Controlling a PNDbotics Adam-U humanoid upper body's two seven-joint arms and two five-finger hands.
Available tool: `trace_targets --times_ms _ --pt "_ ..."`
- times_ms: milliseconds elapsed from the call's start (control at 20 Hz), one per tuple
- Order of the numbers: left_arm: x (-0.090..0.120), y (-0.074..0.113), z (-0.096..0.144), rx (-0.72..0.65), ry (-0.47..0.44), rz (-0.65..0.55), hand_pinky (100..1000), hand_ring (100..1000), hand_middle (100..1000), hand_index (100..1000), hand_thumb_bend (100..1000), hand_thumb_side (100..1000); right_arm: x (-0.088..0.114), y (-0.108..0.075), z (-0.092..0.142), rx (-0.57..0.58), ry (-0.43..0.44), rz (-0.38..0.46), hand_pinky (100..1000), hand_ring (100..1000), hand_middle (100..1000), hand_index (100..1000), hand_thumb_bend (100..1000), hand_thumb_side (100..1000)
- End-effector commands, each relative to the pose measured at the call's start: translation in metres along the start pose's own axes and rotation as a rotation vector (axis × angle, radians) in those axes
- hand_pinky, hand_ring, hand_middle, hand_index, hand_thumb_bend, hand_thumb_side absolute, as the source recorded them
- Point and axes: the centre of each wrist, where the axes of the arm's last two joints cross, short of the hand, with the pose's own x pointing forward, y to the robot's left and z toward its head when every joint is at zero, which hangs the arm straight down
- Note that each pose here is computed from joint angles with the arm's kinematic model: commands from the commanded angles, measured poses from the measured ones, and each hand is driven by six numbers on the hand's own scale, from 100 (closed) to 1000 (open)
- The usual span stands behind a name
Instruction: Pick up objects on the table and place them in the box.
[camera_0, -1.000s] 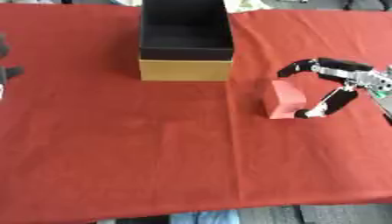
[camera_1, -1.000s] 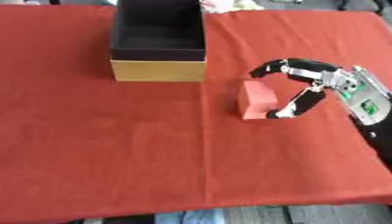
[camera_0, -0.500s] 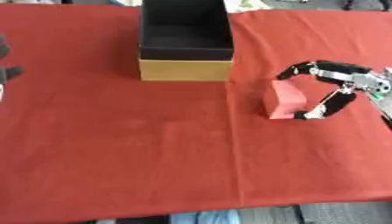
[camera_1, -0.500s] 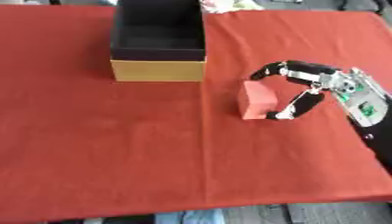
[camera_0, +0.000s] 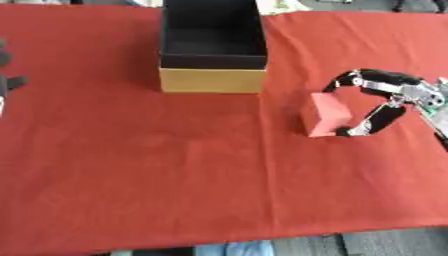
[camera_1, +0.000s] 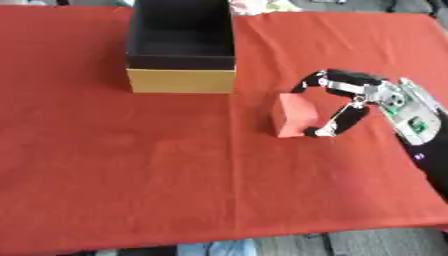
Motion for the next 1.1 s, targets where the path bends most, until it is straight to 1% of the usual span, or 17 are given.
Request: trace_targets --times_ms 50,200,350,450,850,1100 --pt "0.007 0.001 -0.004 -0.010 -0.025 -0.013 881 996 939 938 100 355 0.001 -0.013 0.006 -0.031 0.008 0.042 914 820 539 711 406 100" --pt "0.007 0.001 -0.004 -0.009 -0.026 -0.013 882 996 939 938 100 354 0.001 -0.014 0.006 -0.060 0.002 0.050 903 805 487 669 397 100" --pt "0.007 0.001 -0.004 -0.010 -0.026 -0.013 882 996 939 938 100 353 0.002 -0.015 0.006 -0.092 -0.009 0.058 894 787 417 603 386 100" --pt "0.007 0.001 -0.004 -0.009 -0.026 -0.012 882 996 939 938 100 353 0.003 -0.017 0.007 -0.112 -0.015 0.063 892 782 399 590 377 100" --pt "0.007 0.002 -0.003 -0.008 -0.024 -0.012 882 996 939 937 100 352 0.006 -0.028 0.012 -0.192 -0.029 0.063 888 778 376 574 356 100" --pt "0.006 0.002 -0.002 -0.009 -0.020 -0.011 881 995 939 937 100 352 0.012 -0.046 0.016 -0.242 -0.054 0.082 889 777 374 572 355 100"
